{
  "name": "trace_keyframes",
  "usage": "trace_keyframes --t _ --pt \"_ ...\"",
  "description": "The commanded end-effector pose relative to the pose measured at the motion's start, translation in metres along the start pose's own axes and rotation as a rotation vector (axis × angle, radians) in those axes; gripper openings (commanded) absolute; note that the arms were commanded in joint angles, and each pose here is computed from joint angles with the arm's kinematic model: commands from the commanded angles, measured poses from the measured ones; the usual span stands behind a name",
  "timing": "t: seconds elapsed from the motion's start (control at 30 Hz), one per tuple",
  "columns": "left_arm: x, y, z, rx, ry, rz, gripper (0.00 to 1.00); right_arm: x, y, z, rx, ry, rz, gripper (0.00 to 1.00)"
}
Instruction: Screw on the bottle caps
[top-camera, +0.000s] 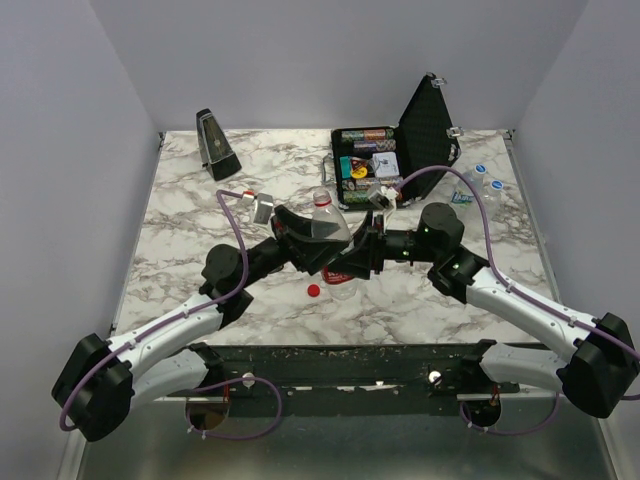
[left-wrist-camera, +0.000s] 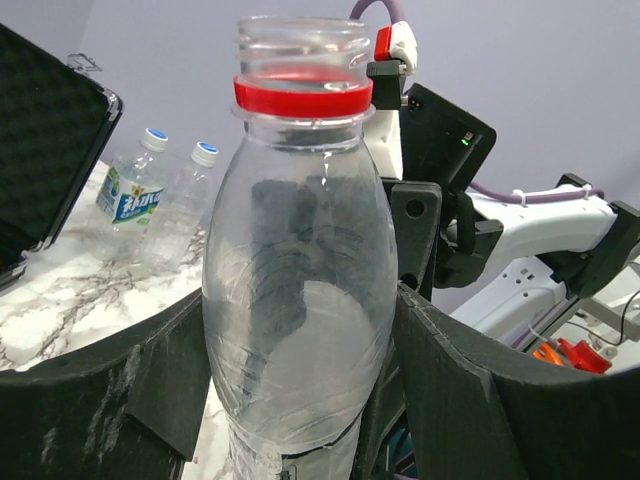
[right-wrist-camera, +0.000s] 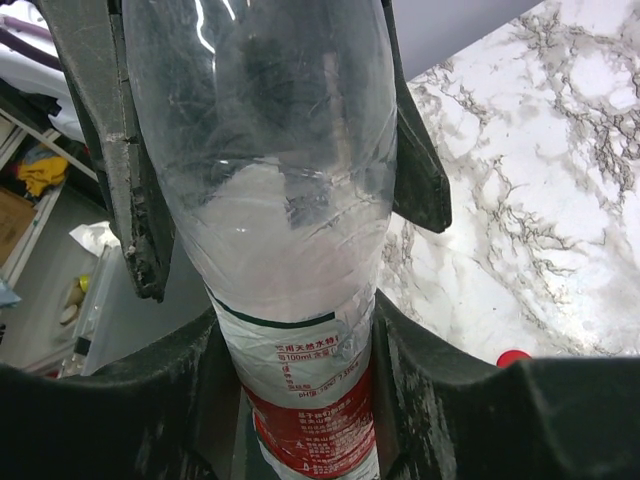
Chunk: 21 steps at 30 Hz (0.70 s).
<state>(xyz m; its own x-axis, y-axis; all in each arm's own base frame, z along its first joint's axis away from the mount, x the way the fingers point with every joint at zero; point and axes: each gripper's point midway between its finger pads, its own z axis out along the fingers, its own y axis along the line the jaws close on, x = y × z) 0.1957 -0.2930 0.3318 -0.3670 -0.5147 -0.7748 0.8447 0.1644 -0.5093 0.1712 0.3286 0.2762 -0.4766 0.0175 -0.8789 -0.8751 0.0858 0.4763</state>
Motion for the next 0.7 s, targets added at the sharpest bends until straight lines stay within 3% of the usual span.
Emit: trace_keyframes --t 0.0,0.17,0.4,0.67 --pt "0.002 -0.011 -0.002 0.067 0.002 0.003 0.74 -0.013 0.011 0.004 -0.048 -0.036 -0.032 0.52" --pt "0.002 -0.015 0.0 0.089 0.006 0.001 0.72 -0.011 0.014 0.009 -0.059 -0.026 -0.029 0.52" --pt "-0.001 -0.016 -0.002 0.099 -0.022 0.002 0.6 -0.01 0.014 0.015 -0.052 -0.026 -0.015 0.53" --pt "0.0 0.02 -0.022 -0.122 0.019 0.101 0.48 -0.006 0.005 0.01 0.019 -0.007 -0.021 0.74"
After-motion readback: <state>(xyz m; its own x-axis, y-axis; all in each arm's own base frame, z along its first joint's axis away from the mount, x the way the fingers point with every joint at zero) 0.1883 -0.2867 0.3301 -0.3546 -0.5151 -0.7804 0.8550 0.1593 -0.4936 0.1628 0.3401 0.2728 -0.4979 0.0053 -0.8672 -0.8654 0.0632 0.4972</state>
